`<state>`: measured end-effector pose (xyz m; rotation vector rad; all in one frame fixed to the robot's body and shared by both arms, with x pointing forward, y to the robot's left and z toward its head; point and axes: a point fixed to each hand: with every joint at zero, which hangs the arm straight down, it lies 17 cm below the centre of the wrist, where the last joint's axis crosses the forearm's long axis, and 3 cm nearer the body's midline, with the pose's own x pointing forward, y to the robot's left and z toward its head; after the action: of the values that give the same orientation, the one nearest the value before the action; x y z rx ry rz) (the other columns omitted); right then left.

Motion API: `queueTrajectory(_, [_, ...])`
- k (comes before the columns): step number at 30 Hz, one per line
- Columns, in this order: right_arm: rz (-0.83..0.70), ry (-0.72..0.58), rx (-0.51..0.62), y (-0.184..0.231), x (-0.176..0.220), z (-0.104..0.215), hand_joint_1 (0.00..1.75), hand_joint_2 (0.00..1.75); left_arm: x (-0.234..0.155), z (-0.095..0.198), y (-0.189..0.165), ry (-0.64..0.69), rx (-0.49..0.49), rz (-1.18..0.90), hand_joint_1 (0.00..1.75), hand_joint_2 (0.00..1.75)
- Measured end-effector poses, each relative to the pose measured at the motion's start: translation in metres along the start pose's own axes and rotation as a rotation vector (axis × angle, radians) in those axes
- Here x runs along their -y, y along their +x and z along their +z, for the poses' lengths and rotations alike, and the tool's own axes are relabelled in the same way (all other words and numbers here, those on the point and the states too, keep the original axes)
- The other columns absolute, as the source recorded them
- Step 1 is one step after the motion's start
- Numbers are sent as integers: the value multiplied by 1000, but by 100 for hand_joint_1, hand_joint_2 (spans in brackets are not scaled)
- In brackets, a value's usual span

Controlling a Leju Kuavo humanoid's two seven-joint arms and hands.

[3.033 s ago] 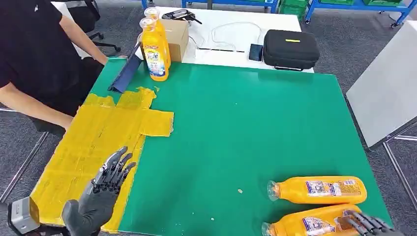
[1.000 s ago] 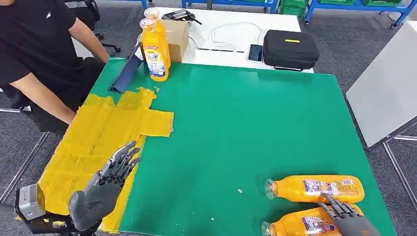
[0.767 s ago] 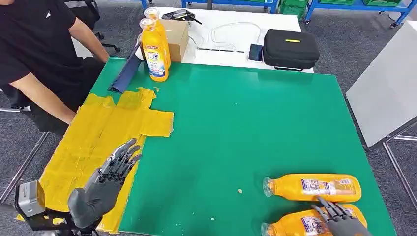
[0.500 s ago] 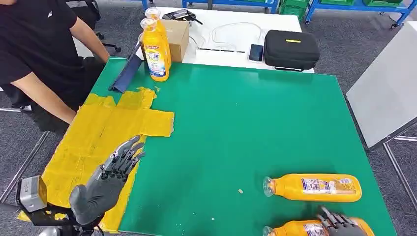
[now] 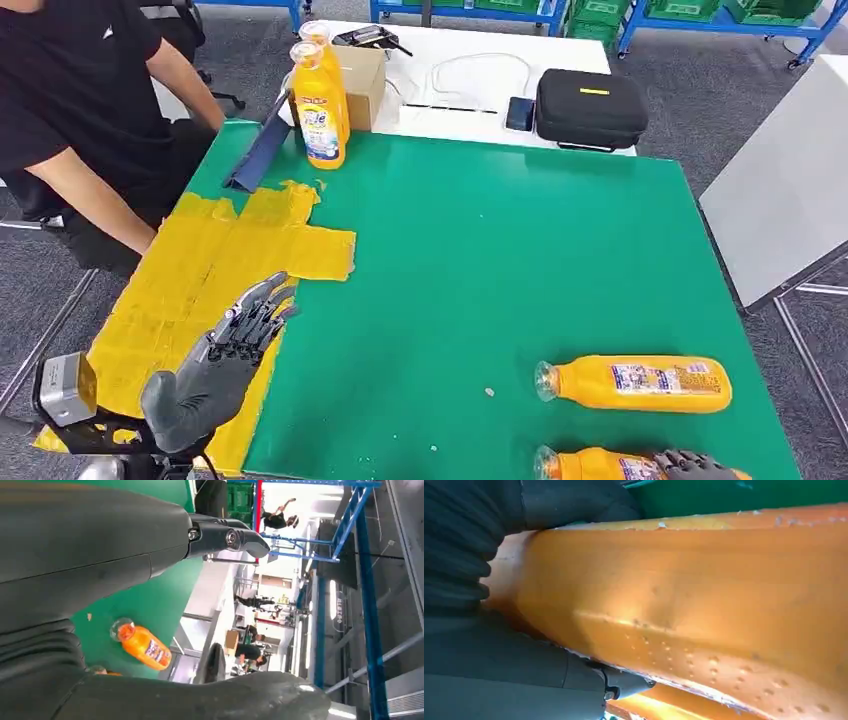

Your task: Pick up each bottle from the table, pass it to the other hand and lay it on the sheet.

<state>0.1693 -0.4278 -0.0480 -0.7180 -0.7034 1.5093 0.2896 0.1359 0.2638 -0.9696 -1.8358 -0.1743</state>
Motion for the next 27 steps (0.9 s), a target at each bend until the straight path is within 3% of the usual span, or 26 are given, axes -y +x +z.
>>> queueTrajectory(5, [-95, -20, -45, -6, -2, 6, 175, 175, -2, 0, -1, 14, -3, -1, 0, 0])
queueTrajectory(13, [-247, -39, -13, 3, -1, 8, 175, 175, -5, 2, -3, 34, -8, -4, 0, 0])
queueTrajectory(15, [-440, -114, 125, 42, 33, 7, 175, 175, -1, 16, -5, 65, -16, -2, 0, 0])
queueTrajectory(19, [-493, -157, 154, 57, 46, 9, 175, 175, -1, 17, -3, 72, -16, -4, 0, 0])
queueTrajectory(21, [-524, -198, 228, 75, 57, 14, 175, 175, -1, 20, -4, 80, -14, -8, 0, 0])
queueTrajectory(23, [-547, -233, 380, 117, 76, 25, 175, 175, 2, 30, -6, 81, -9, -12, 0, 0])
queueTrajectory(25, [-565, -266, 580, 176, 117, 37, 175, 175, 5, 39, -6, 73, -1, -15, 0, 0])
queueTrajectory(27, [-649, -295, 707, 206, 160, 49, 175, 175, 9, 44, -8, 65, -7, -12, 0, 0])
